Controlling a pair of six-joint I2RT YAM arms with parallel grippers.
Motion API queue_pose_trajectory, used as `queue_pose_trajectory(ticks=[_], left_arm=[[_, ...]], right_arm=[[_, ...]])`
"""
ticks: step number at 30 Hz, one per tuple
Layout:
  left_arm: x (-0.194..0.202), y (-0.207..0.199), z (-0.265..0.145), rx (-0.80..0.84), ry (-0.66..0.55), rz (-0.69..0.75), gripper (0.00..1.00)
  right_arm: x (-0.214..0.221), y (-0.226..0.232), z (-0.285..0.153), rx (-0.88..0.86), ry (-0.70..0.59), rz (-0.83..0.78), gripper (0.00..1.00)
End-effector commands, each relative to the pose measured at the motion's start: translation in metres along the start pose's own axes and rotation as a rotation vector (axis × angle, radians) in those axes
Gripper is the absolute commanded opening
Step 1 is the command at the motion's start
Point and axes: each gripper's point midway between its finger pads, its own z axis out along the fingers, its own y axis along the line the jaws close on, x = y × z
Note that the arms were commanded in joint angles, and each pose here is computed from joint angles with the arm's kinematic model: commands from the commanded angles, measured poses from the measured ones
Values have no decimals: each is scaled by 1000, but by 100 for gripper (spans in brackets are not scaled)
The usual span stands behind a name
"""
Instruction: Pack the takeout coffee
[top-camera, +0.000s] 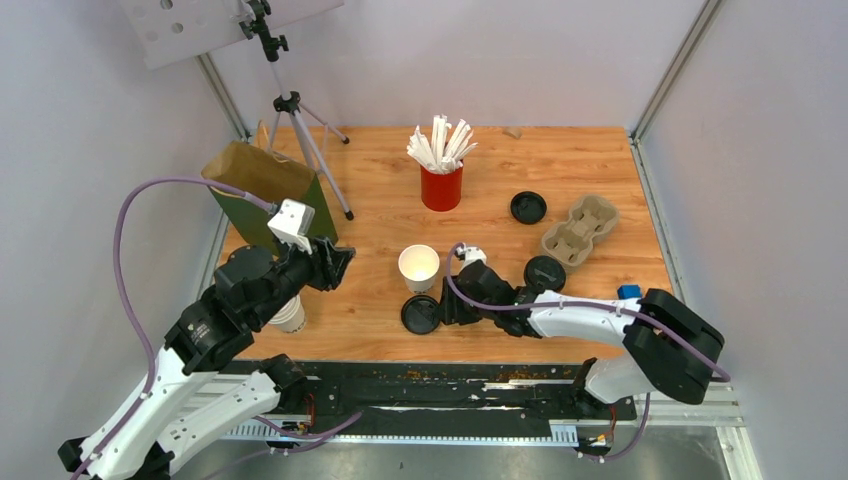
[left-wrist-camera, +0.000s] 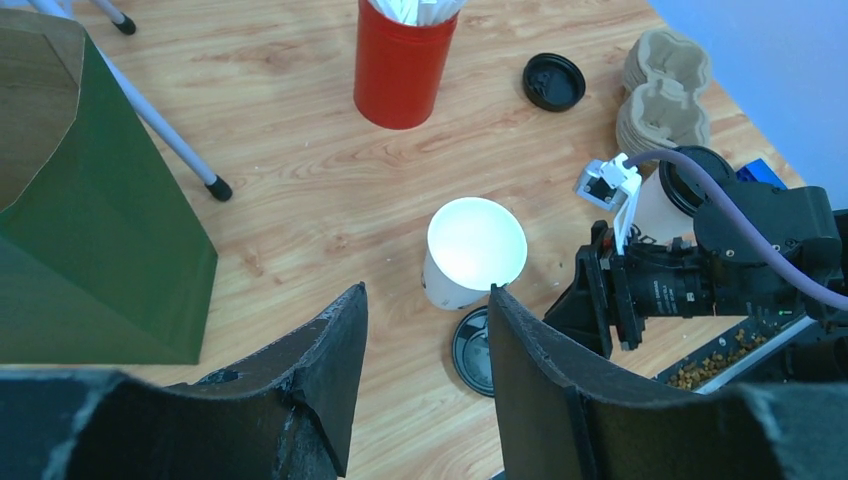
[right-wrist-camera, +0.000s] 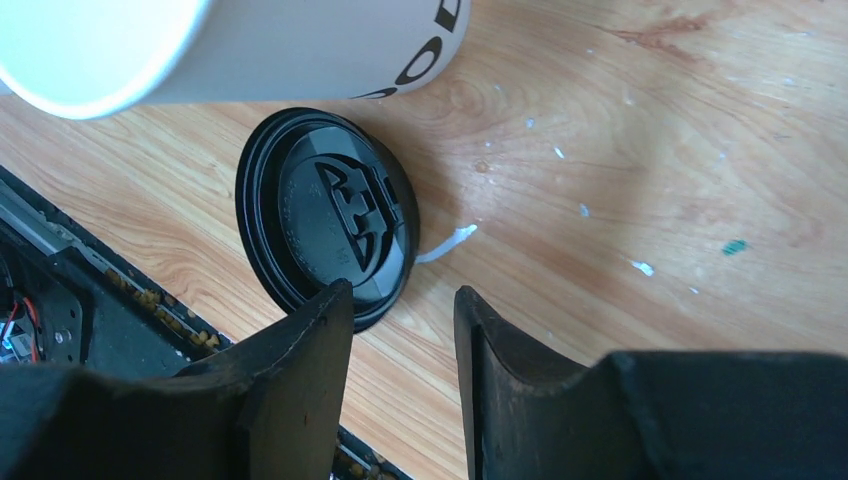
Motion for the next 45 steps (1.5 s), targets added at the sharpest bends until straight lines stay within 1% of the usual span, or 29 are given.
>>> queue_pose_trajectory(ticks=[1,5,9,12,17,24,27,30,33,35,39,41,45], left_arm=[[-4,3,1,-15,-29,-10,55],[-2,3,1,-15,-27,-16,54],[-3,4,-1,-19,-35,-19,54],[-3,5,-2,-23,-36,-17,54],[-3,4,-3,-13,-32,-12,53],[-11,-4,-6,29,-41,7,54],[-19,-10,-9,64,-59,26,61],[-30,-26,-13,159,-96,74,69],[-43,-51,-20,311,-168,140,78],[-48,-65,-26,401,-217,196,82],[-53,-85,-39,540,-310,327,85],[-54,-95,-48,615,-373,426,86],[-54,-111,-65,733,-493,561,90]], right_arm=[[-17,23,8,-67,-72,28,42],[-10,19,16,-36,-51,24,39],[-5,14,22,-11,-32,18,32],[-5,13,22,6,-30,5,22],[-9,16,13,-1,-33,-14,1],[-17,25,-23,-55,-53,-42,0],[-24,33,-45,-94,-70,-46,0],[-33,47,-70,-169,-104,-39,0],[-47,69,-97,-274,-150,-35,0],[-59,82,-116,-333,-194,-31,0],[-84,113,-146,-466,-274,-19,0],[-96,128,-162,-541,-313,-1,0],[-117,162,-198,-735,-392,18,0]])
